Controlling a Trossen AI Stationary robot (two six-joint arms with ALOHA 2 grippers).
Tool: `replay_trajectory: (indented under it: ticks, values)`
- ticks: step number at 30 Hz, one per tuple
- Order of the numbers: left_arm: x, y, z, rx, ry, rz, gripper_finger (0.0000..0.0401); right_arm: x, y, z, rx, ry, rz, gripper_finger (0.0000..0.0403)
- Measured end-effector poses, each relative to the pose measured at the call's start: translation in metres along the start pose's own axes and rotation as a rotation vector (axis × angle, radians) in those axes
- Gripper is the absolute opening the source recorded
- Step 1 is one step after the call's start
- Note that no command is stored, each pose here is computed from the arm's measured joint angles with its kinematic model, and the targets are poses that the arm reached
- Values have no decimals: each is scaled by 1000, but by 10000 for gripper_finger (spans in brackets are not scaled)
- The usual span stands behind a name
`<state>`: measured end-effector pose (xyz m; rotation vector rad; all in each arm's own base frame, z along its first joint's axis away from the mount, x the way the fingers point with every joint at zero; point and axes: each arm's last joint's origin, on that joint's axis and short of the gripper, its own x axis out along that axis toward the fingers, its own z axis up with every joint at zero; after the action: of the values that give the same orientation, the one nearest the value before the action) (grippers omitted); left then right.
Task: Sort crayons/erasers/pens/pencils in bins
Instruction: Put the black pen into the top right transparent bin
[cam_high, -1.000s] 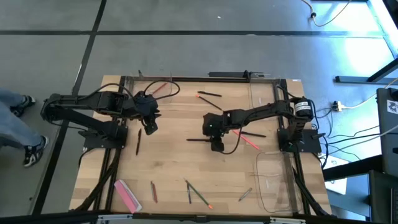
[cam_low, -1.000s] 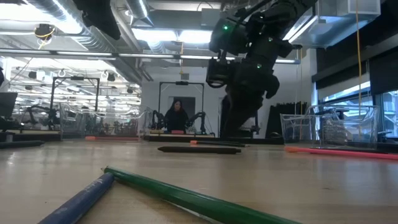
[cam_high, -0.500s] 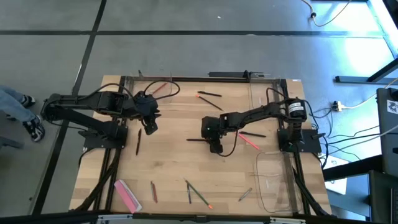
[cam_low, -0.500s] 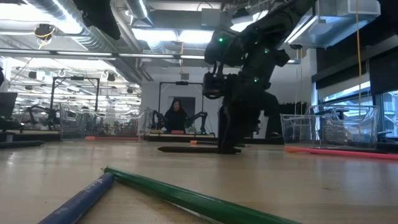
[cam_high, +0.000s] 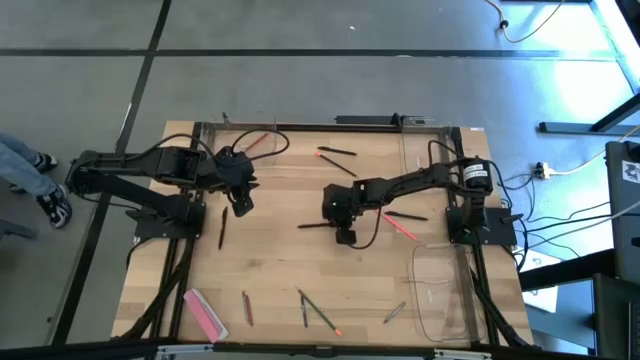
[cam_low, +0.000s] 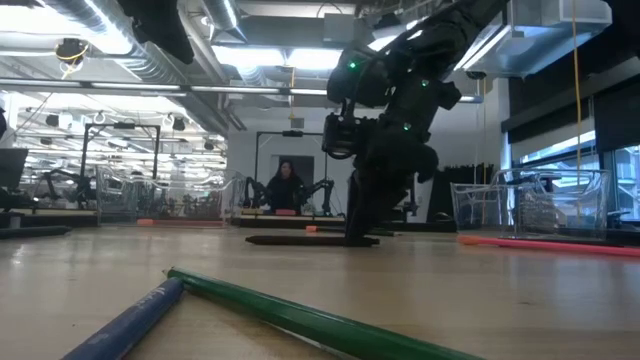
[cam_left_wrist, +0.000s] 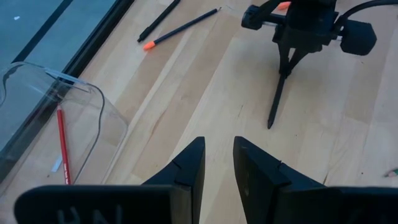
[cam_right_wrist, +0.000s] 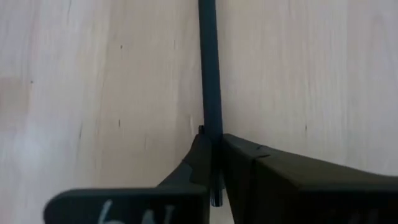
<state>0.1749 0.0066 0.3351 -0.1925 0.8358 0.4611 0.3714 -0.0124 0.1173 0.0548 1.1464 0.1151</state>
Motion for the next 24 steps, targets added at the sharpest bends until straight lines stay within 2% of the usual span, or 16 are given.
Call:
replay_trajectory:
  ticks: [15,24]
  values:
    - [0,0,0,0,0,0,76,-6,-8,1,104,-12,37,3]
    - [0,0,0,0,0,0,76,-19,-7,19,101,21,24,2]
